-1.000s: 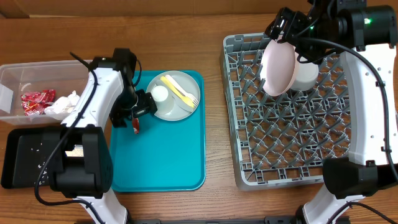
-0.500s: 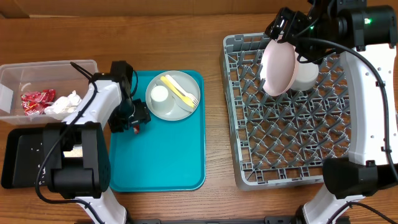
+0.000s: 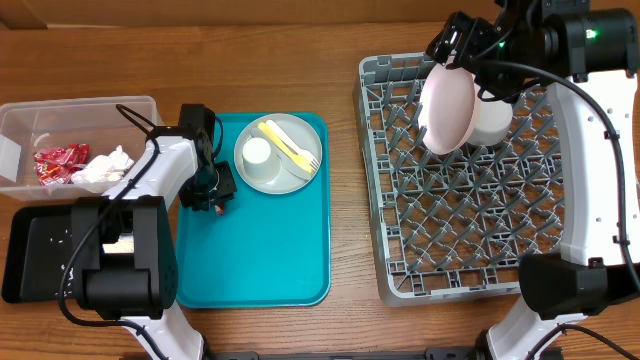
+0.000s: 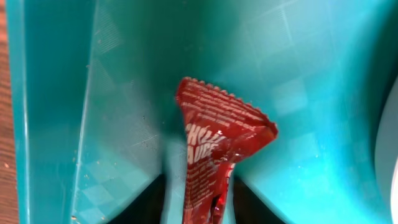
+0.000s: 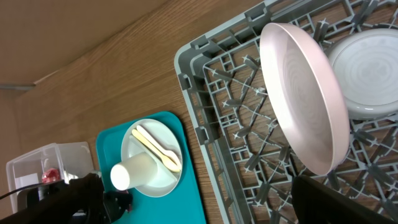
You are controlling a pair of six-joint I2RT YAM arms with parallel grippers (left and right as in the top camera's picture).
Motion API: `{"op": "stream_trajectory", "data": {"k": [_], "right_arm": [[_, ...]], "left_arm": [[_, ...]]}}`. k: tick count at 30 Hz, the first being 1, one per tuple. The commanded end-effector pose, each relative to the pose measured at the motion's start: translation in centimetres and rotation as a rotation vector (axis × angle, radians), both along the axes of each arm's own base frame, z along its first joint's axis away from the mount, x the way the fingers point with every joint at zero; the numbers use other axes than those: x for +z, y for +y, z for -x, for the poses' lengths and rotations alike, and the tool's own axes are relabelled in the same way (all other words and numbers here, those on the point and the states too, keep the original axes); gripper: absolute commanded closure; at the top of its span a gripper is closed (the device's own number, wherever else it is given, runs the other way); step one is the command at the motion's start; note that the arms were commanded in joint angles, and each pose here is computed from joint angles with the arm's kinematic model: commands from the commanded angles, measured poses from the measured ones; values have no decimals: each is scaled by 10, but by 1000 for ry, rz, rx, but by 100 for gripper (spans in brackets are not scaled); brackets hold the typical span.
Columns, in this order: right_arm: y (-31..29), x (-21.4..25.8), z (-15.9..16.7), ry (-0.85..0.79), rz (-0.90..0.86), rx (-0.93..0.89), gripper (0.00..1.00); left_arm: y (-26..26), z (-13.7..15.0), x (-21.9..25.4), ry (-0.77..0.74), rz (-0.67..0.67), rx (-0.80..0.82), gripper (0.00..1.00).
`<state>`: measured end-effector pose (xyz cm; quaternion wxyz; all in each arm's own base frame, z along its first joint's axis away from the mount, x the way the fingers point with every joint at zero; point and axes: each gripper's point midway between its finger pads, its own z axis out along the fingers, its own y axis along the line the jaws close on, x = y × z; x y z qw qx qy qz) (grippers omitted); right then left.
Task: Sort waste into correct bins and load items into the dishwasher rack
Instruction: 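Grasp the small red strip with the left gripper, then carry the red strip left and drop it into the clear bin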
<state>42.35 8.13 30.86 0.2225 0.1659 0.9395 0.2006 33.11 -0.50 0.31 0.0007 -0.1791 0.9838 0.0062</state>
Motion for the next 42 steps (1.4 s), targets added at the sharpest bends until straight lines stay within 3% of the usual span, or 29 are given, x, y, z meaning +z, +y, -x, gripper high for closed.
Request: {"op": "stream_trajectory", "data": {"k": [1, 2, 7, 11, 17, 21, 24, 28, 30, 32, 33, 34, 35, 42], "right_arm": [[-2, 3, 0, -13, 7, -5, 0], [-2, 3, 0, -13, 7, -5, 0], [-2, 3, 0, -13, 7, -5, 0], [-2, 3, 0, -13, 7, -5, 0], [-2, 3, 0, -13, 7, -5, 0], [-2, 3, 0, -13, 7, -5, 0], [-2, 3, 0, -13, 7, -5, 0], [-2, 3, 0, -13, 7, -5, 0], [-2, 3, 0, -13, 7, -5, 0], [-2, 3, 0, -13, 7, -5, 0], [-2, 3, 0, -13, 7, -5, 0], [-2, 3, 0, -13, 7, -5, 0], [-2, 3, 0, -13, 7, -5, 0], [-2, 3, 0, -13, 7, -5, 0]], "left_arm": [[5, 4, 2, -2, -23, -10, 85], [6, 4, 3, 1, -32, -10, 96], [8, 4, 23, 38, -41, -8, 96], [9, -14, 67, 17, -50, 19, 96], [12, -68, 176, -213, -38, 37, 96], [44, -95, 248, -416, -56, 116, 96], [81, -100, 268, -489, -77, 198, 96], [124, -94, 258, -471, -125, 286, 94], [143, -90, 248, -448, -165, 324, 85], [156, -84, 235, -415, -192, 351, 71], [160, -82, 229, -399, -195, 358, 54], [162, -79, 223, -382, -194, 365, 28], [164, -75, 216, -361, -192, 371, 13], [160, -56, 214, -294, -166, 407, 8]]}}
